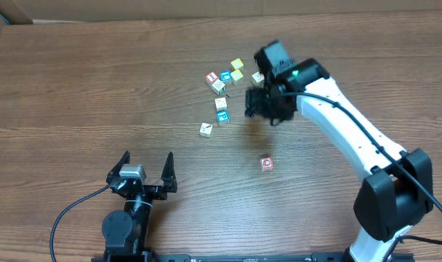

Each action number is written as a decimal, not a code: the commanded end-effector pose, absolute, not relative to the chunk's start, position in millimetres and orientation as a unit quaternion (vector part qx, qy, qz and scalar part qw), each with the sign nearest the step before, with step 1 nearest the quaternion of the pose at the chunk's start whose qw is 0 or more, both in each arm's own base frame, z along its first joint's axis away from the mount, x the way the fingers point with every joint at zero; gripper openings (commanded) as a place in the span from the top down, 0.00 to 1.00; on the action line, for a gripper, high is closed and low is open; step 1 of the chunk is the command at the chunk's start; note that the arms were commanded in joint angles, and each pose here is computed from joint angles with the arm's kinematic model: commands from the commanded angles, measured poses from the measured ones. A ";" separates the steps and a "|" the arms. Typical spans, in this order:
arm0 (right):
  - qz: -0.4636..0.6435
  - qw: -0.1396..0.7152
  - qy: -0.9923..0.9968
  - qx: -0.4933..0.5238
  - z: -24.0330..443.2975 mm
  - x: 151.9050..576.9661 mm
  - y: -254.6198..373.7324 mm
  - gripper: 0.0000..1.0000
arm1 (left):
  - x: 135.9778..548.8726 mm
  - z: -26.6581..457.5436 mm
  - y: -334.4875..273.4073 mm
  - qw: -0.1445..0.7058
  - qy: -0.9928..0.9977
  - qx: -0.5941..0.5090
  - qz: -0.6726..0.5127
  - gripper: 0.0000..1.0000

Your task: Flip 3 blocks

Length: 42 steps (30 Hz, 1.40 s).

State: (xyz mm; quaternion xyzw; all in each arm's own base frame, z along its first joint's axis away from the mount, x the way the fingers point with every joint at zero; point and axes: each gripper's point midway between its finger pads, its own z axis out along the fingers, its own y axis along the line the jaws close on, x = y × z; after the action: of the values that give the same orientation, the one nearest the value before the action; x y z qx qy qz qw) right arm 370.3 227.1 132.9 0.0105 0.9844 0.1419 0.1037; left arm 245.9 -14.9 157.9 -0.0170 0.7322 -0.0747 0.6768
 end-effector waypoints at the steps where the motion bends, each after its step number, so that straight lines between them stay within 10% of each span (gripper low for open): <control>1: 0.166 0.129 0.977 0.015 143.3 379.0 245.1 0.32 | 245.5 157.3 -16.4 0.678 0.732 -0.009 -0.072 0.00; 15: 0.116 0.150 0.981 -0.041 46.8 390.6 309.3 0.34 | 245.5 157.3 -16.3 0.678 0.732 -0.009 -0.071 0.00; 42: 0.101 0.189 0.976 -0.046 19.5 403.7 307.1 0.45 | 245.5 157.3 -16.4 0.678 0.732 -0.009 -0.072 0.00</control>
State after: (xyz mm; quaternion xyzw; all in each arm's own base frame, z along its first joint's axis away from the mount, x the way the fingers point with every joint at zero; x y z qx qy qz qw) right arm 404.8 313.3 28.6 -0.0469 0.9746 0.1109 0.1889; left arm 245.9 -14.9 157.9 -0.0170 0.7322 -0.0747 0.6768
